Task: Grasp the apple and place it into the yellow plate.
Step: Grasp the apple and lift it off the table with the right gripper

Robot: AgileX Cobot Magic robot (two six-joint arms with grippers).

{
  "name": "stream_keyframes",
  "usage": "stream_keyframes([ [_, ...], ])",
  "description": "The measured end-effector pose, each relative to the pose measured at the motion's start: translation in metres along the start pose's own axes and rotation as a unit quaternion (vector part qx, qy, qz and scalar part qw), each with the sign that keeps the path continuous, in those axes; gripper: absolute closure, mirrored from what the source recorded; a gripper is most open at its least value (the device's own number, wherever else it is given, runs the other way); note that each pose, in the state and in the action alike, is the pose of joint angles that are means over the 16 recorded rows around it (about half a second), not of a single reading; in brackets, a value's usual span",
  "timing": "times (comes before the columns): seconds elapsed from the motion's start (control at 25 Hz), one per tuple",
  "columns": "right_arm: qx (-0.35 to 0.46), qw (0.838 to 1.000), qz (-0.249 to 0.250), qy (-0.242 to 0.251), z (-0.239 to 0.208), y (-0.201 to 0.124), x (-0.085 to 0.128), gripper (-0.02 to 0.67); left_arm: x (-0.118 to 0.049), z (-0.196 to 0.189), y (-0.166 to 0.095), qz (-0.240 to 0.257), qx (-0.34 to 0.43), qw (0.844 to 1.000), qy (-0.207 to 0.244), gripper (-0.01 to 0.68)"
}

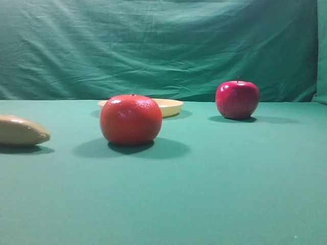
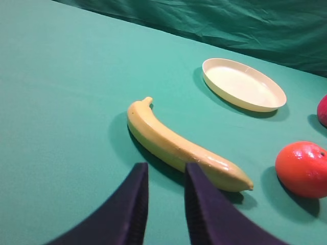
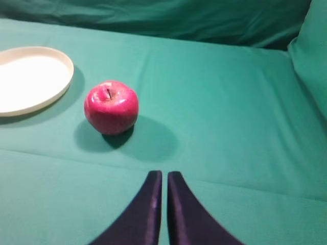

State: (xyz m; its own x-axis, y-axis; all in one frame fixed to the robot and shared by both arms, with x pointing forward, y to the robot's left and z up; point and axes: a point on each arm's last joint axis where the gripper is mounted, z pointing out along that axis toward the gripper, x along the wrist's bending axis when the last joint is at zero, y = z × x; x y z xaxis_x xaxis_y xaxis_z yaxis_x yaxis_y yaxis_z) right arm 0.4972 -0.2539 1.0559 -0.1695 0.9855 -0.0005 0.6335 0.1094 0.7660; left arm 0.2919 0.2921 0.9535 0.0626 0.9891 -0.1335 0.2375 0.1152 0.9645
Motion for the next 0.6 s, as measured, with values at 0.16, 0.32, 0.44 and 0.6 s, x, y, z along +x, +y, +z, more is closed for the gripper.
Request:
stream_keyframes([
  [0.16, 0.029, 1.0, -0.002, 0.001, 0.025, 0.024, 0.0, 0.643, 0.0, 0.0, 0.0, 0.0, 0.0, 1.0, 0.0, 0.516],
  [0.32, 0.046, 0.999, -0.006, 0.004, 0.047, 0.043, 0.002, 0.582, 0.0, 0.0, 0.0, 0.0, 0.0, 1.0, 0.0, 0.516],
  [0.44, 0.058, 0.998, -0.008, 0.01, 0.064, 0.054, 0.003, 0.486, 0.0, 0.0, 0.0, 0.0, 0.0, 1.0, 0.0, 0.516],
  [0.6, 0.08, 0.996, -0.008, 0.024, 0.086, 0.065, 0.006, 0.325, 0.0, 0.0, 0.0, 0.0, 0.0, 1.0, 0.0, 0.516],
])
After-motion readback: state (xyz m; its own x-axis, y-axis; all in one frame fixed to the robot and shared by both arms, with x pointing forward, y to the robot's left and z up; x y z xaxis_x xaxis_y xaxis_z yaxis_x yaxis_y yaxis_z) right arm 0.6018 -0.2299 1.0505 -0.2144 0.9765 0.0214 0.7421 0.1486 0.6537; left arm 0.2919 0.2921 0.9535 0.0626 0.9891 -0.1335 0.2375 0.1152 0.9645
